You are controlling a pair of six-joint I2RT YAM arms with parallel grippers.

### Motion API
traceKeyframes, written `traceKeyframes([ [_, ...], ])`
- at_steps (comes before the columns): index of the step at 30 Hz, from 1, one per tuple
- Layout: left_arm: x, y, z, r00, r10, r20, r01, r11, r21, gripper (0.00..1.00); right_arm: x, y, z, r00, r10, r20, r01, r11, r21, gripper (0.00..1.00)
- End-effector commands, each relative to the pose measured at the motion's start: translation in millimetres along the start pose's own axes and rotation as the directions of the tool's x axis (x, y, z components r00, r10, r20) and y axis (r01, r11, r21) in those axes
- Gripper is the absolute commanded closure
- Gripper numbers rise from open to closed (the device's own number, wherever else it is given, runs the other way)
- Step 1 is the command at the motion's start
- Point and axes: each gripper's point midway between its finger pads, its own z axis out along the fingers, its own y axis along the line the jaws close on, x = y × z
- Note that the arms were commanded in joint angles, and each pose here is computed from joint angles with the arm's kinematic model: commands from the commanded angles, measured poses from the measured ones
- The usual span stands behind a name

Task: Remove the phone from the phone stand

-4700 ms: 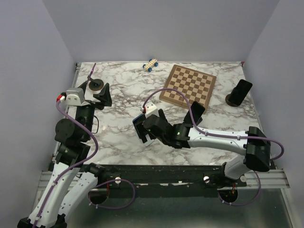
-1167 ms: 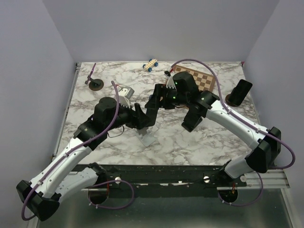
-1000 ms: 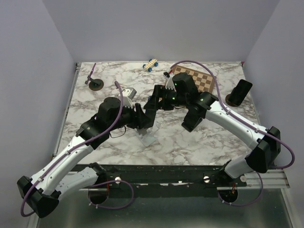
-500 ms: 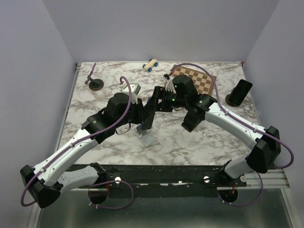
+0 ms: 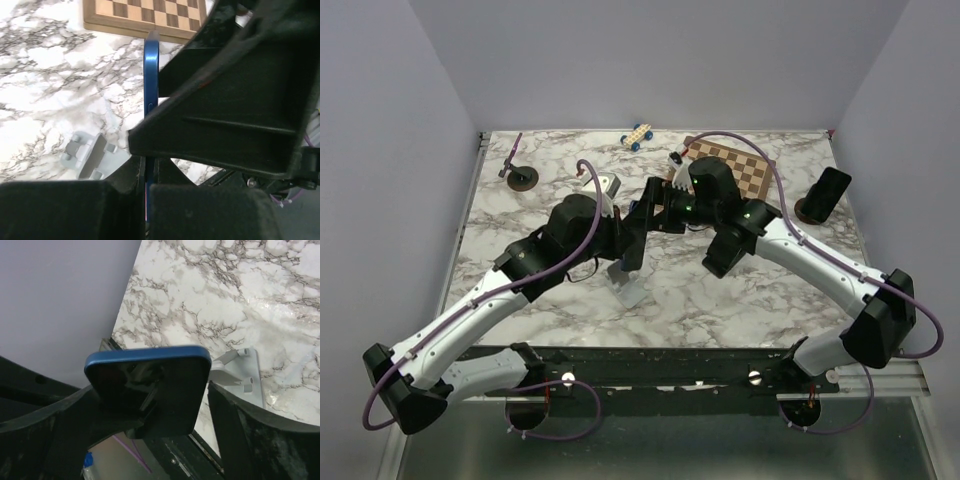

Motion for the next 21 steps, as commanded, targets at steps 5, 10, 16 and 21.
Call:
traceKeyframes([
  [5,-36.2,55.6,-32.2,0.961,-0.164,0.22,0.217,0.947,-0.238,1.0,-50.3,7.4,-51.7,0.967,-0.065,0.246,0.032,0.99,0.137,0.0],
  [10,-53.8,114.5,-59.5,0.841,-0.392,0.374,0.503,0.822,-0.269,1.0,-70.4,0.1,-94.0,0.901,-0.074,0.428,-0.013,0.981,0.196,0.0],
  [16,-40.3,213.5,-98.8,0.466,-0.51,0.723,0.86,0.454,-0.234,1.0,-65.3,-0.4,-106.5,0.889,-0.074,0.451,-0.011,0.983,0.183,0.0],
  [21,-33.0,268.0,-100.2,0.121,-0.512,0.85,0.953,0.299,0.044,1.0,-58.0,-2.7,-104.8,0.903,-0.07,0.423,-0.01,0.983,0.184,0.0],
])
